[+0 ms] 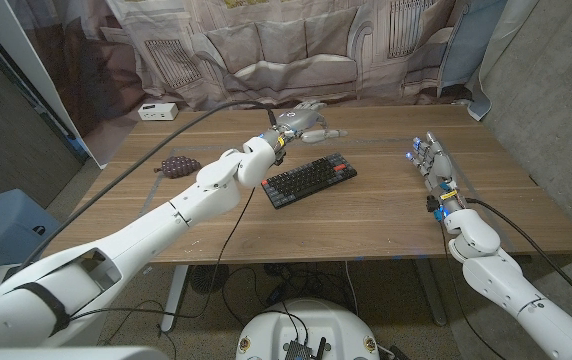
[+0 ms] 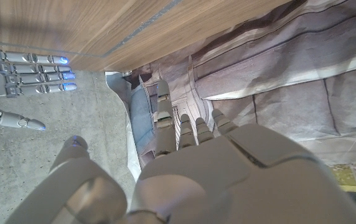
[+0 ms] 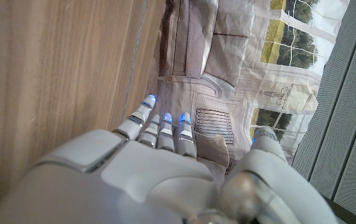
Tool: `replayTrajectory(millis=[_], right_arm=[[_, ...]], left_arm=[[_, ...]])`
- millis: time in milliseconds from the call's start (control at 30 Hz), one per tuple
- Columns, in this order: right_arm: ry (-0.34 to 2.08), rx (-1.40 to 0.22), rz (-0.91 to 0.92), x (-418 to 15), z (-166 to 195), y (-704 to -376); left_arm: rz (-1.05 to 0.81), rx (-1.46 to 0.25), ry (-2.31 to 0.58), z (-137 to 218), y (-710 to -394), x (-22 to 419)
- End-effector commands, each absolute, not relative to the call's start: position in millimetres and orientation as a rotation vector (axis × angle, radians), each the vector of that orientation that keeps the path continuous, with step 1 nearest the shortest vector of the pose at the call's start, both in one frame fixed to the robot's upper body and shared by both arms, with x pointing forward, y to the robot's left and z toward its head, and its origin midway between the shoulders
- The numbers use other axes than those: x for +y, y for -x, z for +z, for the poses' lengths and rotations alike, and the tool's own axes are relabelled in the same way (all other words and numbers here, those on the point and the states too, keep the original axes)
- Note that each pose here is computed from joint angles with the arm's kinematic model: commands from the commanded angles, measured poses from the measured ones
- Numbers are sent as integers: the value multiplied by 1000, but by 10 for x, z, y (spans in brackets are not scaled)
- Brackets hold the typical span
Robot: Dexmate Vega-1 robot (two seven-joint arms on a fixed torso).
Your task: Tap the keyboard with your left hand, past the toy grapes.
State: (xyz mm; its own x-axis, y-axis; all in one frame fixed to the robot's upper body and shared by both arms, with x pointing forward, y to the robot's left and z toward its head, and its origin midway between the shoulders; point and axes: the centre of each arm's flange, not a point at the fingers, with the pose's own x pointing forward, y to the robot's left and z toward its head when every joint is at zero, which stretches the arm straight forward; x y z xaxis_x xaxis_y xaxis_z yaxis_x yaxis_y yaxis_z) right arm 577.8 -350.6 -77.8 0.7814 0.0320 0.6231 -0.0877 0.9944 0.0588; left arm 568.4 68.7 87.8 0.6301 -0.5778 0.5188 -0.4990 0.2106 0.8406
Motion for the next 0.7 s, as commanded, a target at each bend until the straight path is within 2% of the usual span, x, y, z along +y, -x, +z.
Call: replayTrajectory(millis=[33, 700], right_arm=[[-94, -669, 59, -3531, -801, -5767], [-99, -673, 46, -3560, -815, -5730]], left_arm=[[-125, -898, -1509, 966, -5746, 549], [-191, -777, -1634, 1093, -5878, 333]])
